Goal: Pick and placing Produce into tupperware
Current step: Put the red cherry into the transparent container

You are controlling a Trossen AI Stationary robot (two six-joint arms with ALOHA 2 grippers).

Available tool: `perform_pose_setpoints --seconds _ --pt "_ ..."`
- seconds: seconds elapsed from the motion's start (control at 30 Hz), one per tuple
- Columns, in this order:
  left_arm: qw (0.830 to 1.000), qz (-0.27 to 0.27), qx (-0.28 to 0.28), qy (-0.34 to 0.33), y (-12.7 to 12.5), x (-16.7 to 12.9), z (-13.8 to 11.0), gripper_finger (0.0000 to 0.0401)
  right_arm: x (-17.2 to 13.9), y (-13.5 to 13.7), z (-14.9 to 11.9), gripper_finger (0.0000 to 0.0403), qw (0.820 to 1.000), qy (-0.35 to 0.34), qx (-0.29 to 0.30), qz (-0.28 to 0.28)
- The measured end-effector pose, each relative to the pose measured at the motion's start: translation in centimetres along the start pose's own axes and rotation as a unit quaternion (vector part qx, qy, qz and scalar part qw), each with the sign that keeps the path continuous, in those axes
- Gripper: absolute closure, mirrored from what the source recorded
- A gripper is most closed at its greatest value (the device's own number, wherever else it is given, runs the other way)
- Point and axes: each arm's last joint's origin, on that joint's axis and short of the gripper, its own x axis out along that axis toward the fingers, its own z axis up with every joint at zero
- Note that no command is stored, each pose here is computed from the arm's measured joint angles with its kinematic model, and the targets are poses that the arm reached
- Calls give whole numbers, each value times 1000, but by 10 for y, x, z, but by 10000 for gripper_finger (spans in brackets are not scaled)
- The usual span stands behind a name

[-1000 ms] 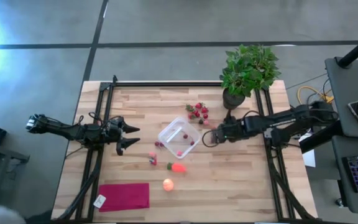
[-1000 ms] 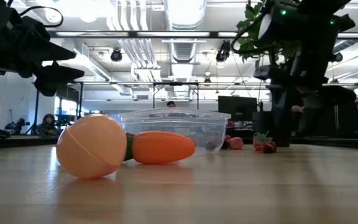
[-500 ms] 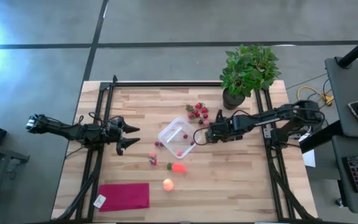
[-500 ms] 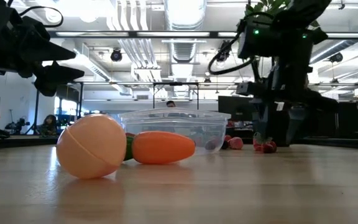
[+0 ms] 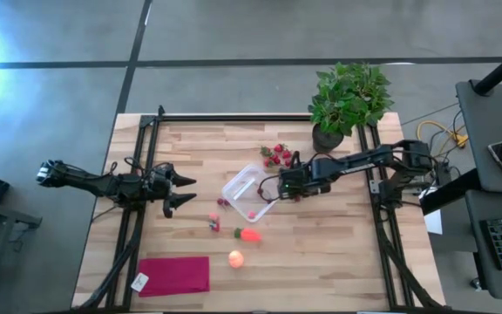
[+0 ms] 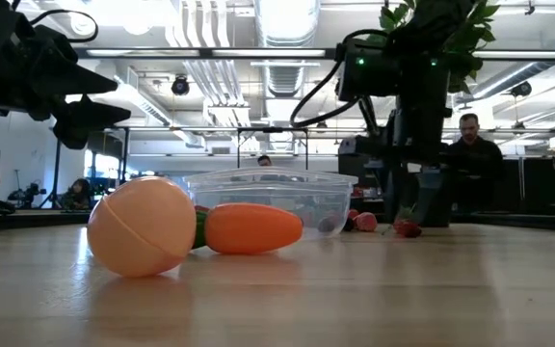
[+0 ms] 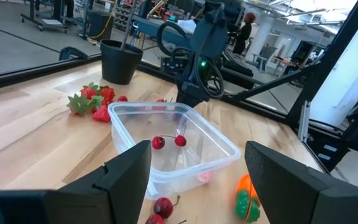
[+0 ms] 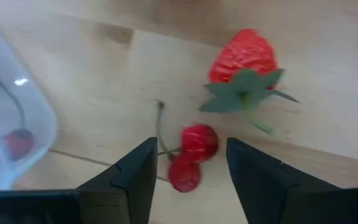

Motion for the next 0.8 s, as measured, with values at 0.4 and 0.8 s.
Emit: perform_pose_setpoints --seconds 0.4,0.8 --pt "1000 0 0 -1 0 0 0 154 5 -6 -2 226 1000 2 15 -17" --pt "1000 0 0 -1 0 0 0 154 4 -3 4 256 1000 -10 24 -6"
